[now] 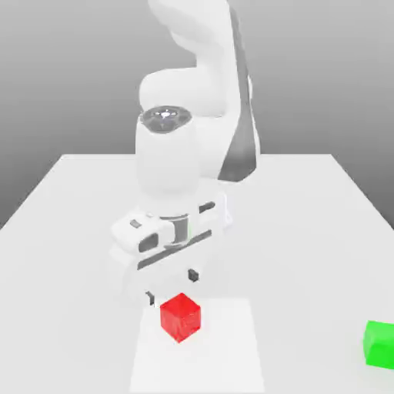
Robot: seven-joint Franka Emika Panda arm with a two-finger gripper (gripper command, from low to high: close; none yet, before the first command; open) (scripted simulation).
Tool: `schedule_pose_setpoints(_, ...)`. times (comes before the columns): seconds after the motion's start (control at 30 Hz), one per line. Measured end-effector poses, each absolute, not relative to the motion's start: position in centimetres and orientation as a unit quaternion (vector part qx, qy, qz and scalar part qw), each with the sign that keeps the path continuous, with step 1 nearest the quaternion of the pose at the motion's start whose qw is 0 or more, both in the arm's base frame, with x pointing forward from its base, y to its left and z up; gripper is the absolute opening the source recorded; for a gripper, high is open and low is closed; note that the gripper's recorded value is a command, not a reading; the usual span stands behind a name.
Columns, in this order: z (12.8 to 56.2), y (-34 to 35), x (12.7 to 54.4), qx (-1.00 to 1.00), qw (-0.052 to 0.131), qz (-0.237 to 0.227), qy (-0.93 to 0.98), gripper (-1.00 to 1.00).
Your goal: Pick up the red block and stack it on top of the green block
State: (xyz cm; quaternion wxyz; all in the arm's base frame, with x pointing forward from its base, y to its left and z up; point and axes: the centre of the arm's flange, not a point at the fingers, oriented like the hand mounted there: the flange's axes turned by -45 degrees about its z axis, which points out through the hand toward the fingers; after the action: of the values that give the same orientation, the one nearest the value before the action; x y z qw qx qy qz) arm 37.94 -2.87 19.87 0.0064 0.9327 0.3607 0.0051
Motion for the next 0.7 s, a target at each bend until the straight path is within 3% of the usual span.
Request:
schedule_pose_setpoints(0.33, 14.7, -2.9, 37.6, 0.933, 0.003, 0.001, 0.360, 0.00)
schedule_pose_setpoints(0.37, 14.3, -2.9, 37.5, 0.933, 0.001, 0.001, 0.360, -1.00)
schedule_pose_setpoints(0.7, 16.0, -2.9, 37.9, 0.932, 0.005, 0.003, 0.361, -1.00)
